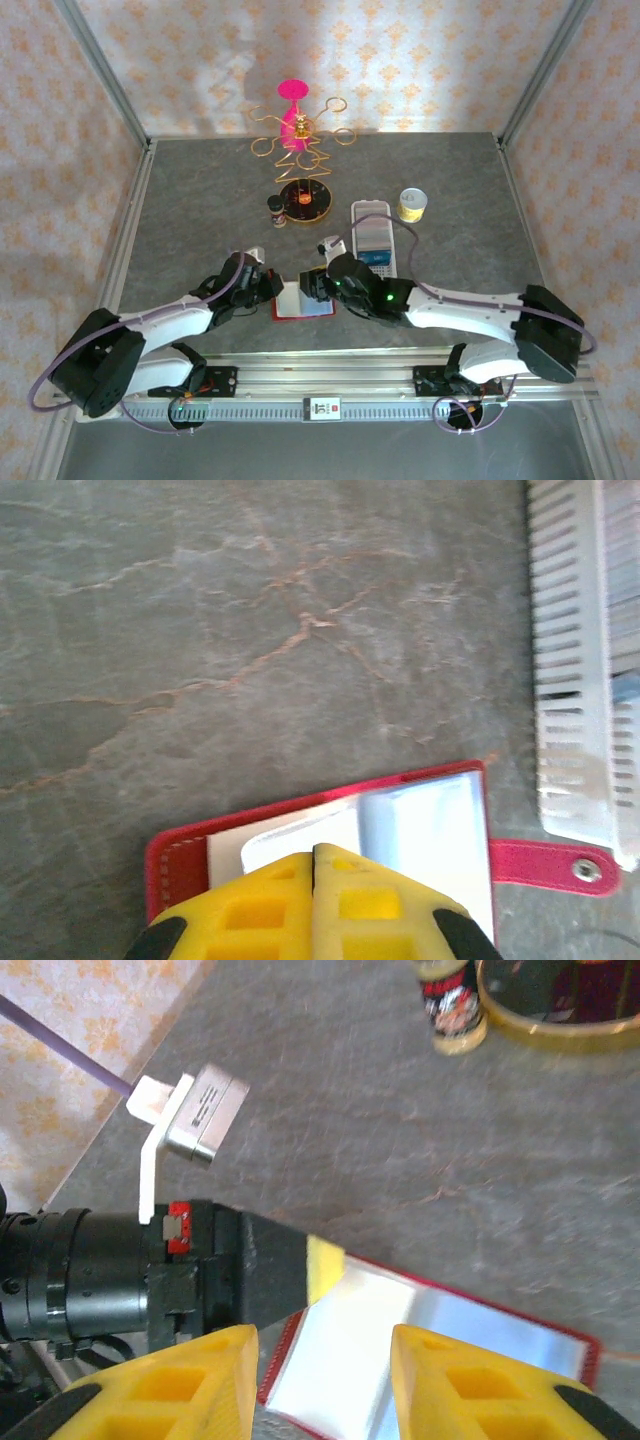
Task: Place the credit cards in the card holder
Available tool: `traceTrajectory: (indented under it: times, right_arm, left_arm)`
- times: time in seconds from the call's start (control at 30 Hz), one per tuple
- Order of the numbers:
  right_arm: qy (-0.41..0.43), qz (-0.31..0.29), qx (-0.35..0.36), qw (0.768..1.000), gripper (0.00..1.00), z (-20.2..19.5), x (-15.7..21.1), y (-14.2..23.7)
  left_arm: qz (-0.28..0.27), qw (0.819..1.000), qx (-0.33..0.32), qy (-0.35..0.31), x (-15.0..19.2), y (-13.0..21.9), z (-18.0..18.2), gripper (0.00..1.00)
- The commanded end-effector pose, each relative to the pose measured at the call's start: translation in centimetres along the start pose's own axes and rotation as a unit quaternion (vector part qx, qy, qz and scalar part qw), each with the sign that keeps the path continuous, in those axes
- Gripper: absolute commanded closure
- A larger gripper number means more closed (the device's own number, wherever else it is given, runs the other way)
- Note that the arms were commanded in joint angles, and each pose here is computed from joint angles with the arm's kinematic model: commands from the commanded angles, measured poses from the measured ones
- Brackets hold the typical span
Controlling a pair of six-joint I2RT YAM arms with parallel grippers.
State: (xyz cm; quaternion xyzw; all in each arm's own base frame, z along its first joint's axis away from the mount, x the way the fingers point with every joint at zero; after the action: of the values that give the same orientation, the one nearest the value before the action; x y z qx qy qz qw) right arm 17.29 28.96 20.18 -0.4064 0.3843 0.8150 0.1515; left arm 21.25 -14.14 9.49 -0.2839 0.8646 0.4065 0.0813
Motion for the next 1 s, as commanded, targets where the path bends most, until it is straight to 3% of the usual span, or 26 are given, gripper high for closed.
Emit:
traceTrajectory:
  times: [0.0, 0.2, 0.3, 0.33, 0.43, 0.57, 0.73, 0.8, 0.87, 0.97]
  right_arm:
    - [0.088, -0.048, 0.074, 0.992, 0.60, -1.4, -2.3, 2.3]
    - [0.226, -0.108, 0.083, 0.965, 0.59, -2.2, -3.2, 5.0]
    - [0.337, -0.118, 0.069, 0.932, 0.57, -2.4, -2.4, 6.3]
    - [0.371, -0.119, 0.073, 0.918, 0.50, -2.6, -2.2, 6.7]
    - [0.461, -0.088, 0.095, 0.878, 0.38, -3.0, -2.3, 7.4]
    - [0.536, -0.022, 0.102, 0.838, 0.31, -4.5, -2.3, 7.4]
    - [0.567, 0.016, 0.114, 0.816, 0.24, -7.6, -3.4, 7.1]
    - [0.575, 0.031, 0.113, 0.810, 0.02, -8.7, -3.8, 6.6]
    - [0.574, 0.057, 0.117, 0.808, 0.00, -10.3, -4.3, 5.7]
    - [0.584, 0.110, 0.108, 0.797, 0.05, -12.4, -4.5, 4.7]
  left_arm:
    - [0.017, 0.999, 0.018, -0.031, 0.5, 0.5, -1.4, 1.00]
    - [0.062, 0.996, 0.017, -0.069, 2.3, 0.2, -2.1, 1.00]
    - [0.074, 0.994, -0.009, -0.076, 2.7, 0.2, -1.3, 1.00]
    - [0.076, 0.994, -0.018, -0.079, 2.8, 0.2, -1.1, 1.00]
    - [0.074, 0.993, -0.043, -0.079, 3.1, 0.5, -0.2, 1.00]
    - [0.058, 0.993, -0.068, -0.074, 3.1, 0.7, 0.7, 1.00]
    - [0.050, 0.994, -0.072, -0.072, 3.2, 0.7, 1.1, 1.00]
    - [0.045, 0.994, -0.076, -0.071, 3.2, 0.5, 1.4, 1.00]
    - [0.043, 0.994, -0.078, -0.067, 3.2, 0.2, 1.6, 1.00]
    - [0.053, 0.993, -0.076, -0.070, 3.4, -0.1, 1.7, 1.00]
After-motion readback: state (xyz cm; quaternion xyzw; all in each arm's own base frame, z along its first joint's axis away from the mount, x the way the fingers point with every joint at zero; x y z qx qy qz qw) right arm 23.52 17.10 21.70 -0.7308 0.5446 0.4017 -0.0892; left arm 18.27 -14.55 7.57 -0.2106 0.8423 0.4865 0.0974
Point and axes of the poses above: each hand's point on the last joint's axis, 136 mm out from that joint toward the fingers, its own y axis back along the fingers, its own z axis along the line the jaws close on, x = y × z, the point moved 7 cm from there along y, back along the fingers, and after that the axes turned 3 degrees about y, right-handed, at the moved point
